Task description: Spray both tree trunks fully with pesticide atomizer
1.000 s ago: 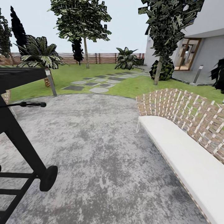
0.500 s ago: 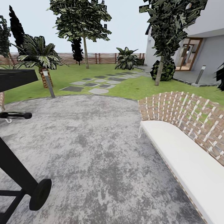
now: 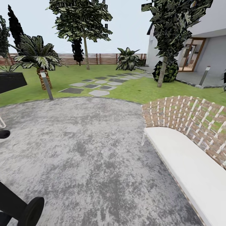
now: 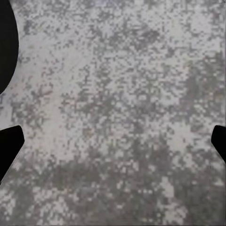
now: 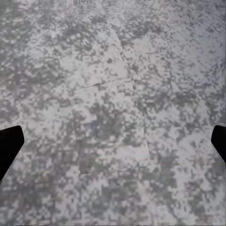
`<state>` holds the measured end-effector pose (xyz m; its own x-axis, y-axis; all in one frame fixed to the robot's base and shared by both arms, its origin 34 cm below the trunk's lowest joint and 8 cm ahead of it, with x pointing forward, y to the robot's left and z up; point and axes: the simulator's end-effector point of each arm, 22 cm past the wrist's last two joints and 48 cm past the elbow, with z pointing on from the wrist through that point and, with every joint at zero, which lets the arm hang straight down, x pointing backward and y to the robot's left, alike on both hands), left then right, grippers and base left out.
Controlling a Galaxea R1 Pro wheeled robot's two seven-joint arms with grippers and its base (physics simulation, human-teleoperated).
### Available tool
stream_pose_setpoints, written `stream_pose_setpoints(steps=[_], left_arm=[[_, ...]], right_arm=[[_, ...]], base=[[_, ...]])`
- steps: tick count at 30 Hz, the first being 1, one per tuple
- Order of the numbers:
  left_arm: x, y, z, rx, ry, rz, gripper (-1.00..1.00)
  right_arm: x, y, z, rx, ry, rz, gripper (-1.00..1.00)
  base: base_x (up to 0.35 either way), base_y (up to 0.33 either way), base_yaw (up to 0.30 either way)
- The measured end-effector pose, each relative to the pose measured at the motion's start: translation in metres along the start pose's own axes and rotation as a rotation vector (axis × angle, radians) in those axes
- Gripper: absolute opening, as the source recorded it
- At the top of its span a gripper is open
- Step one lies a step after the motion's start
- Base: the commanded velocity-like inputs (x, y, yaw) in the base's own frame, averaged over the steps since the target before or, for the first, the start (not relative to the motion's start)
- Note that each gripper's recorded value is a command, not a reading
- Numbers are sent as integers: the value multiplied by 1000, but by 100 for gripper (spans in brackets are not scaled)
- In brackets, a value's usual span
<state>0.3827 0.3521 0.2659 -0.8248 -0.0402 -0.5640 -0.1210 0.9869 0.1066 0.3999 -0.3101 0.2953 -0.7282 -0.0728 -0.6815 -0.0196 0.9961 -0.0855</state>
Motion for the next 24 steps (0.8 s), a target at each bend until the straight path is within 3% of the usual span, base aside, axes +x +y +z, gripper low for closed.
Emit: stream_pose_setpoints(steps=[24], left_arm=[[0, 0, 0, 0, 0, 0, 100]], right_arm=[[0, 0, 0, 0, 0, 0, 100]], base=[[339, 0, 0]])
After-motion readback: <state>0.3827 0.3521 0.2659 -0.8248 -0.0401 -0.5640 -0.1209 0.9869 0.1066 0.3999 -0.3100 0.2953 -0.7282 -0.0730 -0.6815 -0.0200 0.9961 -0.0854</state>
